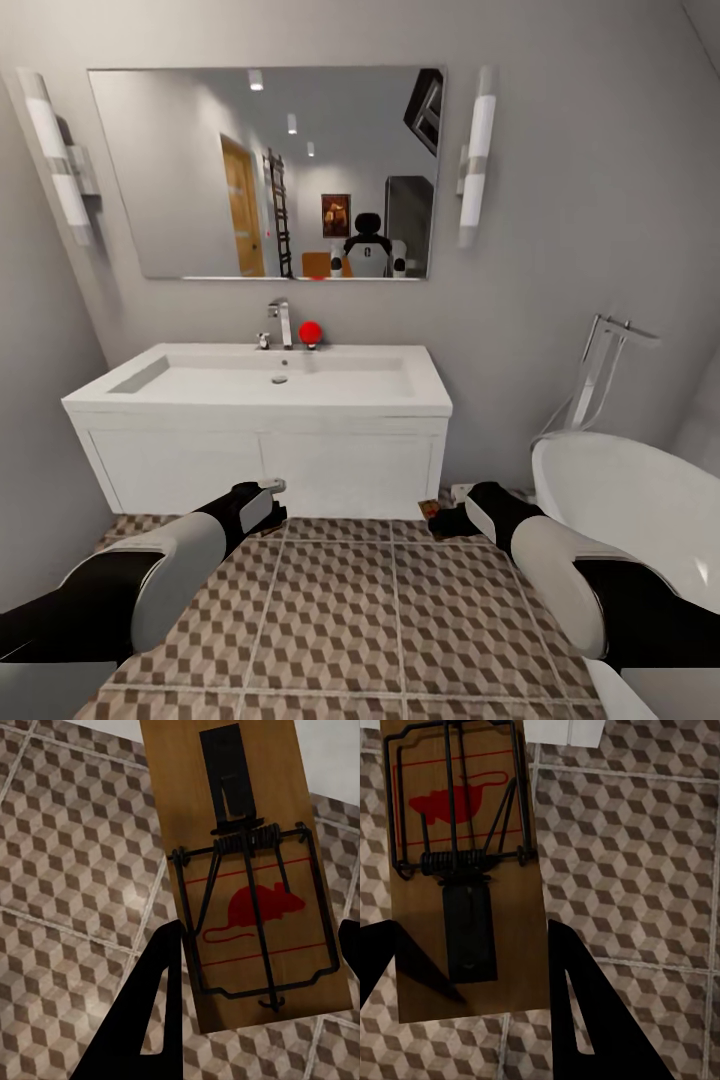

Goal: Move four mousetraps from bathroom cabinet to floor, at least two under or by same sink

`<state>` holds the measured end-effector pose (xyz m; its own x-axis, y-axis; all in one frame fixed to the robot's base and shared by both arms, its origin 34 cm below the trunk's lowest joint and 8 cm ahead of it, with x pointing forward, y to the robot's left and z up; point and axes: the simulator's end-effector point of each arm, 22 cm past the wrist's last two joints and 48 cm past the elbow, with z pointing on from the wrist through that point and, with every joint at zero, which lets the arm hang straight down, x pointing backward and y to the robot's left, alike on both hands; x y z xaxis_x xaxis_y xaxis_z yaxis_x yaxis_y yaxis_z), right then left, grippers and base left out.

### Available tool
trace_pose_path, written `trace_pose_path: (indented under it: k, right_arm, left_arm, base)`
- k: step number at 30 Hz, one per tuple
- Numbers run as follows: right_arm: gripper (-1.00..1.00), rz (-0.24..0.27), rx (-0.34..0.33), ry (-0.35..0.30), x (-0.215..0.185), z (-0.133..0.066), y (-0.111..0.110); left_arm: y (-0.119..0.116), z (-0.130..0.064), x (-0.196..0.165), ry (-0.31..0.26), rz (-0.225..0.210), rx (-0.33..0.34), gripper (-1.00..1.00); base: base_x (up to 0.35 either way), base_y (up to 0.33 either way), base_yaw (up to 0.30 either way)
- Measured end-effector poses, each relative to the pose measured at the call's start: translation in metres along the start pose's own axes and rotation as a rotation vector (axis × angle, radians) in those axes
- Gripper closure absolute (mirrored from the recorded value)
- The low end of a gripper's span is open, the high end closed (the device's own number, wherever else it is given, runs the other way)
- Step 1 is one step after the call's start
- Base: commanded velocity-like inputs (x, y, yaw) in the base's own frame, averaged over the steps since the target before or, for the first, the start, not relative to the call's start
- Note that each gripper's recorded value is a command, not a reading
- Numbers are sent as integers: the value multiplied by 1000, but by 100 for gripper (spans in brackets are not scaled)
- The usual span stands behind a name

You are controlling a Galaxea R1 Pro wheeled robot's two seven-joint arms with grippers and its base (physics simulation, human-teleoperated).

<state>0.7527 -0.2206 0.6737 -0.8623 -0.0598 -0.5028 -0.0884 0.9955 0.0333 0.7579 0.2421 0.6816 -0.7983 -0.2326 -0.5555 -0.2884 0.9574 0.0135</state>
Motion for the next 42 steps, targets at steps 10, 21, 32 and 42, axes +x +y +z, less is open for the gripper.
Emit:
trace_pose_path:
  k: [10,21,32,42]
  right_arm:
    - [100,-1,1,3,12,15,-1]
    - [100,-1,2,1,25,32,-1]
    - [100,-4,2,-57,27,50,-2]
    - [100,-5,40,-97,42,70,-10]
  left_arm:
    - [1,15,12,0,0,-1,100]
    - [1,31,26,-1,0,-1,100]
    - [2,47,41,-2,-1,0,100]
    - [3,62,55,-3,-1,-1,100]
  base:
    - [0,0,-69]
    - [0,0,-23]
    - [0,0,-1]
    - [0,0,0]
